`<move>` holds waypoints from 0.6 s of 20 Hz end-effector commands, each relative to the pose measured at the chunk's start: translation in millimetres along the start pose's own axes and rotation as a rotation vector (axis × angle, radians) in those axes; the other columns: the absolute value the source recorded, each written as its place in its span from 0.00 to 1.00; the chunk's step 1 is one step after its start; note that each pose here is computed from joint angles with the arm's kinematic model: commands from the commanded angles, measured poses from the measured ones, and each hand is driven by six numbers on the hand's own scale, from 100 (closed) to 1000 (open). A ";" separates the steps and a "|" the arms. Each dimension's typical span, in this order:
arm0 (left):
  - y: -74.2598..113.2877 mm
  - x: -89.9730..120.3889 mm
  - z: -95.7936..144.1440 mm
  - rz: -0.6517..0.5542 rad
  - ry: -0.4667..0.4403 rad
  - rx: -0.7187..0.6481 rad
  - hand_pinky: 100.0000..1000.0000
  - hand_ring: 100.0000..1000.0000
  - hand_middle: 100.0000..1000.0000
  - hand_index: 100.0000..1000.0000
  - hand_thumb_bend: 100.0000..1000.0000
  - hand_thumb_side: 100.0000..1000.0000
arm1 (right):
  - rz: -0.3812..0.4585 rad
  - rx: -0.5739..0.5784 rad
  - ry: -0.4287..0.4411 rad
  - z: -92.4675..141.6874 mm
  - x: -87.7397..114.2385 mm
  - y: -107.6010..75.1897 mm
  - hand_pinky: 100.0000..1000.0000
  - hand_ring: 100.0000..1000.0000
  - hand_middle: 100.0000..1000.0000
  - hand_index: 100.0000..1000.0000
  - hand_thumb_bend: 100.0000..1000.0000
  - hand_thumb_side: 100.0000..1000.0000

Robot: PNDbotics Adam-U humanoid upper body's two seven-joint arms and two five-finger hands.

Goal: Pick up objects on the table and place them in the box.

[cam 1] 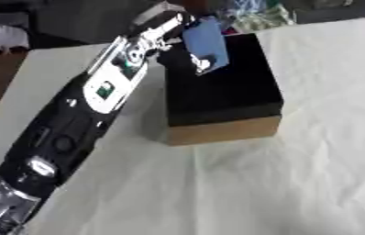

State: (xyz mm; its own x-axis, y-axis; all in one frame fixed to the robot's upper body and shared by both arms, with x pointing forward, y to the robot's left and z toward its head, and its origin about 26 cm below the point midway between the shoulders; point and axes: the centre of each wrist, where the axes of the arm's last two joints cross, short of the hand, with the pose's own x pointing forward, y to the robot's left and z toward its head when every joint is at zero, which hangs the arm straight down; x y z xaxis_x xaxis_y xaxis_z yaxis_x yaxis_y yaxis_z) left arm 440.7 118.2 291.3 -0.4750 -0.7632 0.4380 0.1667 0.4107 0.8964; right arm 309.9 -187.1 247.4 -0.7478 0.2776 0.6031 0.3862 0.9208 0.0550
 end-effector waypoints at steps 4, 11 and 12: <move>8.3 0.1 1.5 -0.157 0.013 -0.006 1.00 0.97 0.89 1.00 0.72 0.24 | -0.015 -0.008 -0.033 -4.6 6.9 -0.3 0.71 0.61 0.55 0.79 0.00 0.54; 16.1 0.2 5.9 -0.146 0.010 0.080 1.00 0.96 0.87 0.99 0.52 0.31 | -0.016 -0.007 -0.029 -4.0 6.6 -0.2 0.71 0.61 0.55 0.79 0.00 0.54; 20.6 2.0 9.1 -0.122 -0.002 0.110 1.00 0.95 0.86 0.98 0.46 0.31 | -0.015 -0.008 -0.028 -4.0 6.4 -0.5 0.71 0.61 0.55 0.79 0.00 0.54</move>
State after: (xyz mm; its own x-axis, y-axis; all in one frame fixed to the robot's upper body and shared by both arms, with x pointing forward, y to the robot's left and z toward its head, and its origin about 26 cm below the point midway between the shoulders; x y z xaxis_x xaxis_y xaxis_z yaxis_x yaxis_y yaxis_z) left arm 439.7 124.8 294.0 -0.4734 -0.8197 0.3226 0.0602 0.3352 0.9402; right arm 309.9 -186.8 247.3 -0.7486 0.2760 0.6029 0.3850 0.9212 0.0562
